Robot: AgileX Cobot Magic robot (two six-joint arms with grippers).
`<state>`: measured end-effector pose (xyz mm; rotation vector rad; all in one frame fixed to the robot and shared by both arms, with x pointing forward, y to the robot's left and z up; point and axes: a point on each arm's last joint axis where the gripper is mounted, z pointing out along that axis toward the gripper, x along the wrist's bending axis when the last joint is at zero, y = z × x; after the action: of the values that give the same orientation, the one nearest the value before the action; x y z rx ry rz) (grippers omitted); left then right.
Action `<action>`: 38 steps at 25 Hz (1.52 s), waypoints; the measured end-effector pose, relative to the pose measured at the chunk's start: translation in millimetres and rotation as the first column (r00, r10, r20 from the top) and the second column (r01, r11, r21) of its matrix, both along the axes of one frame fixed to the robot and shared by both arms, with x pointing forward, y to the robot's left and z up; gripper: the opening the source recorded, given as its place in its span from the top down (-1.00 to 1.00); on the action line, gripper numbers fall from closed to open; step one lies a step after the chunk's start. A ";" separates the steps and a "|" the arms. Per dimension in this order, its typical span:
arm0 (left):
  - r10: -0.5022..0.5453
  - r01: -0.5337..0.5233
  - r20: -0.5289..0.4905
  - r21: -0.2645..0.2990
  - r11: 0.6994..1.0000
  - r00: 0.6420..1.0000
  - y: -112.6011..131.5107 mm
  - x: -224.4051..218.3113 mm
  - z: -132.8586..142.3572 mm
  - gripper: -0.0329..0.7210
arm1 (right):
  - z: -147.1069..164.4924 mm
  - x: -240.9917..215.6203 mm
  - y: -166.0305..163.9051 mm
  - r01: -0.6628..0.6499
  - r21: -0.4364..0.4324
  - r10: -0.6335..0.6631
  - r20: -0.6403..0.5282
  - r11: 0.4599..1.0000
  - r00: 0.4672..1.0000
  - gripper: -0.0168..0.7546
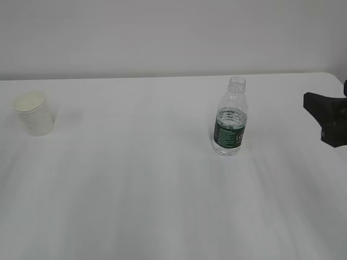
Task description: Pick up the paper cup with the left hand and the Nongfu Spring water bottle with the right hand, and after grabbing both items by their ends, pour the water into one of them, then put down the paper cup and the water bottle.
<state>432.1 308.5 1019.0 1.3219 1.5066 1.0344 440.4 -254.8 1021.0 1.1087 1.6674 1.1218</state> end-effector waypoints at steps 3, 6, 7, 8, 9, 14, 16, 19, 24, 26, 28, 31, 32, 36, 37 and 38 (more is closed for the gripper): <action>0.001 -0.001 0.002 -0.001 1.000 1.000 0.1 0.0 0.1 -0.48 | -5.7 1.1 2.0 -0.016 0.012 0.016 -0.018 1.000 1.000 -0.48; 0.003 -0.003 -0.001 -0.002 1.000 1.000 0.1 -1.4 -2.7 -0.48 | -11.0 1.9 3.9 -0.028 0.026 0.029 -0.024 0.999 0.999 -0.48; 0.001 -0.001 -0.001 -0.004 1.000 1.000 -0.4 -2.5 -5.0 -0.48 | -13.2 1.8 4.3 -0.032 0.030 0.033 -0.024 0.999 0.999 -0.48; -0.003 0.003 -0.006 -0.006 1.000 1.000 -1.3 -4.0 -8.0 -0.48 | -16.0 1.3 4.5 -0.033 0.040 0.034 -0.027 0.999 0.999 -0.48; -0.014 0.014 -0.003 -0.005 1.000 1.000 -3.6 -5.2 -10.3 -0.48 | -18.7 0.3 4.9 -0.037 0.049 0.038 -0.025 0.998 0.999 -0.48; -0.069 0.069 0.012 -0.023 0.997 0.998 -16.8 -12.4 -31.2 -0.48 | -33.5 -6.0 5.8 -0.054 0.077 0.055 -0.019 0.996 0.998 -0.48; -0.073 0.073 0.012 -0.031 0.997 0.997 -19.8 -12.5 -42.1 -0.48 | -38.7 -8.4 6.1 -0.063 0.073 0.065 -0.027 0.995 0.998 -0.48; -0.078 0.078 -0.007 -0.043 0.996 0.997 -24.3 -6.9 -55.9 -0.48 | -41.4 -10.7 6.5 -0.074 0.066 0.076 -0.030 0.995 0.997 -0.48; -0.107 0.106 -0.072 -0.019 0.994 0.992 -29.9 3.1 -77.9 -0.48 | -45.0 -14.3 6.6 -0.082 0.069 0.084 -0.028 0.994 0.996 -0.48; -0.115 0.114 -0.096 -0.015 0.993 0.989 -31.1 4.8 -83.8 -0.48 | -45.6 -16.4 7.0 -0.091 0.079 0.092 -0.007 0.993 0.996 -0.48; -0.118 0.117 -0.093 -0.013 0.993 0.989 -31.4 5.8 -85.2 -0.48 | -45.5 -17.7 7.3 -0.097 0.086 0.097 0.010 0.992 0.995 -0.48; -0.117 0.116 -0.081 -0.013 0.993 0.990 -31.4 6.3 -84.2 -0.48 | -49.7 -18.2 7.6 -0.100 0.090 0.100 0.003 0.991 0.995 -0.48; -0.116 0.115 -0.076 -0.014 0.993 0.990 -31.2 5.8 -84.1 -0.48 | -52.7 -17.8 8.0 -0.102 0.092 0.103 -0.003 0.990 0.995 -0.48; -0.106 0.105 -0.049 -0.022 0.994 0.993 -28.6 -6.4 -90.8 -0.48 | -71.2 -16.4 10.2 -0.115 0.111 0.119 -0.037 0.987 0.992 -0.48; -0.102 0.101 -0.041 -0.024 0.995 0.994 -27.4 -11.7 -93.8 -0.48 | -76.0 -16.0 11.2 -0.123 0.117 0.128 -0.033 0.985 0.991 -0.48; -0.099 0.099 -0.031 -0.022 0.995 0.995 -26.4 -16.5 -96.7 -0.48 | -78.7 -15.2 12.2 -0.135 0.119 0.138 -0.015 0.984 0.990 -0.48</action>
<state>415.6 282.1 922.3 1.3906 1.4561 0.9370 425.2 -242.6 942.3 1.0979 1.7356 1.3135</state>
